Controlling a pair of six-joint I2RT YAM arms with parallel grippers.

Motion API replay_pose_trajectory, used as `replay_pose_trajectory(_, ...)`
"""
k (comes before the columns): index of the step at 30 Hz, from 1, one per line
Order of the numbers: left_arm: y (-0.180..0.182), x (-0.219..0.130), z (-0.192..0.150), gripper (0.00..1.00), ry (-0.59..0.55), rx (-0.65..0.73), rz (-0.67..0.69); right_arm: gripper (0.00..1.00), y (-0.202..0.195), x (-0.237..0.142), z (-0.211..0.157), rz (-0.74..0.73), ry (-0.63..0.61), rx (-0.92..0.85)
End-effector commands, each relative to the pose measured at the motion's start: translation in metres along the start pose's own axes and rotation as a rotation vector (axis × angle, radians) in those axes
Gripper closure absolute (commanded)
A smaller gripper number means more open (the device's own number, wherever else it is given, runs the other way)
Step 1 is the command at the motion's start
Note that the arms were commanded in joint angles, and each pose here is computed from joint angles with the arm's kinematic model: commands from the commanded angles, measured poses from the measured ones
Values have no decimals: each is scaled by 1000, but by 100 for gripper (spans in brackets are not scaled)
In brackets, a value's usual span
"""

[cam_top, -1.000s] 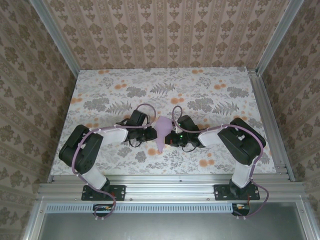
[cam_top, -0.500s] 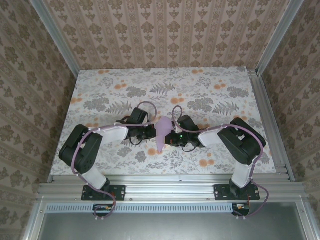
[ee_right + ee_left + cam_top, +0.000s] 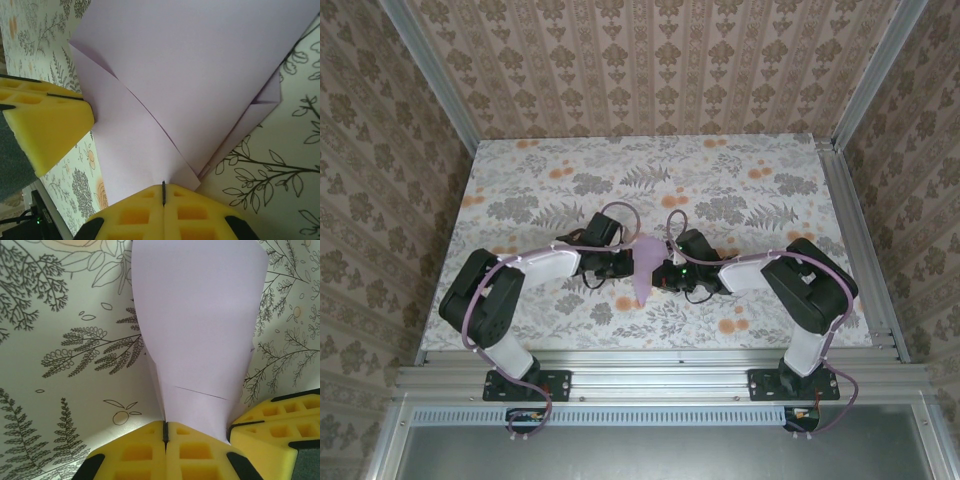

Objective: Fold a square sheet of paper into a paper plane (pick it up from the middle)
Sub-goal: Fold the wing for the fifth time at the center of the table.

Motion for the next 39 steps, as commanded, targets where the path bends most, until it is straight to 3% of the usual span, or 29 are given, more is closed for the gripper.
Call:
replay_pose_trajectory(1, 1, 2, -2, 96, 21, 47, 53, 94, 2, -5, 8, -29, -19, -15)
replay_pose_trajectory(19, -9, 8, 0, 96, 46, 141, 154, 94, -12, 9, 3, -62, 10, -3)
replay_pose_trajectory(39, -38, 15, 2, 96, 72, 110, 12, 97, -19, 14, -3, -66, 28, 1)
Point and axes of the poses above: each hand's point on the last joint's axis, 136 mm out from that joint toward the fingers, its own x axis out along the fingers, its own y axis along the line the jaws close on, z = x × y, the point moved 2 cm from there along -x, back along the fingers, and after that the axes turned 8 degrees about -x, right-handed, at the moved point
